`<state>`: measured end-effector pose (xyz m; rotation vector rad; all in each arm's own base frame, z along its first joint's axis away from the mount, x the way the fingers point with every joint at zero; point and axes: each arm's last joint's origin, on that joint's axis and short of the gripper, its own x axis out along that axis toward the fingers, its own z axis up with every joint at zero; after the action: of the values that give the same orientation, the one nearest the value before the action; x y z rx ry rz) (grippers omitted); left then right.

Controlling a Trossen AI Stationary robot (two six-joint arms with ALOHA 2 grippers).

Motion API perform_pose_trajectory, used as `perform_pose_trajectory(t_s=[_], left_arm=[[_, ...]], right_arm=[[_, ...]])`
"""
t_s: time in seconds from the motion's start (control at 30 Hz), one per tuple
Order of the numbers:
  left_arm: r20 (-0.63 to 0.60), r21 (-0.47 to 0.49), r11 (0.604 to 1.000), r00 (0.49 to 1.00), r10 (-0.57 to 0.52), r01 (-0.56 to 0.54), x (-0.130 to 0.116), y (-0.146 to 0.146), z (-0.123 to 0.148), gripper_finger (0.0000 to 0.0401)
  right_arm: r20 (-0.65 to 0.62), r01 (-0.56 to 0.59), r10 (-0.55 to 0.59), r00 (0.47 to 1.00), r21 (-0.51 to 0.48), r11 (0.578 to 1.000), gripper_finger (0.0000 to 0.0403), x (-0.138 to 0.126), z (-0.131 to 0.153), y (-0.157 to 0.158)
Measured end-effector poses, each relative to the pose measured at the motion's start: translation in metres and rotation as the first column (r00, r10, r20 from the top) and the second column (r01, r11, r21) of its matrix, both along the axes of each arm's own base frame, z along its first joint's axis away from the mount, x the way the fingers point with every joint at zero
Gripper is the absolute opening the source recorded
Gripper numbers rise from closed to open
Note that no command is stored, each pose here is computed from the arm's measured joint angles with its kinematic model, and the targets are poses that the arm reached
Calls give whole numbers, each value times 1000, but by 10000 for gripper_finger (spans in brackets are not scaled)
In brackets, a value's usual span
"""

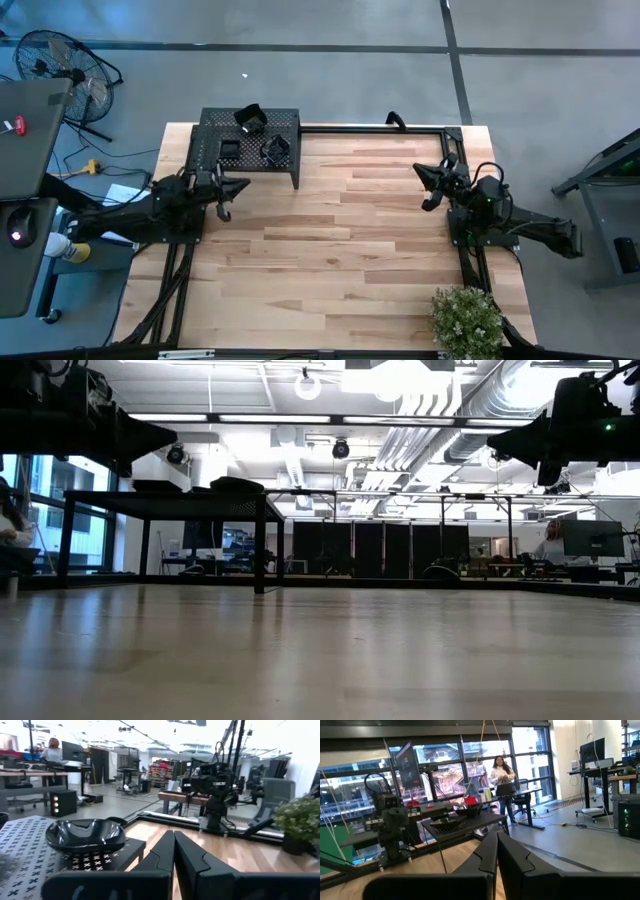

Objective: Pick & Place Mini shaped plates
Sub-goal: Return to Home Position

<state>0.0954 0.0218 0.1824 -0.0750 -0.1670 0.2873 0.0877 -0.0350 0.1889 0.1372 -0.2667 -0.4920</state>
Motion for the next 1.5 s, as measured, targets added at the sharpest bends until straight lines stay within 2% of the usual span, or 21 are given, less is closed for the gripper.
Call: perform_pose_trajectory(t_s=[0.23, 0.4, 0.67, 0.9, 1.03, 1.17, 1.23, 1.43, 1.5], left_arm=[[-35, -3, 1000, 999, 2, -2, 1, 0, -4, 1], [-48, -9, 1000, 999, 2, -2, 1, 0, -5, 1], [-57, -11, 1000, 998, 1, -1, 1, 0, -6, 1], [-56, -11, 1000, 998, 0, 0, 1, 0, -6, 1], [-56, -11, 1000, 998, -2, 1, 1, 0, -6, 1], [-56, -11, 1000, 998, -2, 1, 1, 0, -6, 1], [-56, -11, 1000, 998, -2, 2, 1, 0, -6, 1], [-56, -11, 1000, 998, -2, 1, 1, 0, -6, 1], [-56, -11, 1000, 998, -2, 1, 1, 0, -6, 1]], right_arm=[[-42, 3, -2, 999, 45, 999, 7, 1, -6, -1], [-19, 121, -120, 993, 93, 988, 7, -1, -5, -4], [-61, 63, -63, 996, -11, 998, 7, 0, -4, -2], [-105, 149, -148, 983, 3, 989, 7, -1, -8, -4], [-143, 119, -112, 983, 46, 992, 7, 0, -14, -3], [-111, -65, 68, 992, 32, 997, 4, 2, -11, 1], [-112, -116, 121, 986, 43, 992, 2, 3, -12, 3], [-79, -99, 98, 992, -13, 995, 3, 2, -7, 2], [-120, -88, 88, 989, 5, 996, 3, 3, -12, 2]])
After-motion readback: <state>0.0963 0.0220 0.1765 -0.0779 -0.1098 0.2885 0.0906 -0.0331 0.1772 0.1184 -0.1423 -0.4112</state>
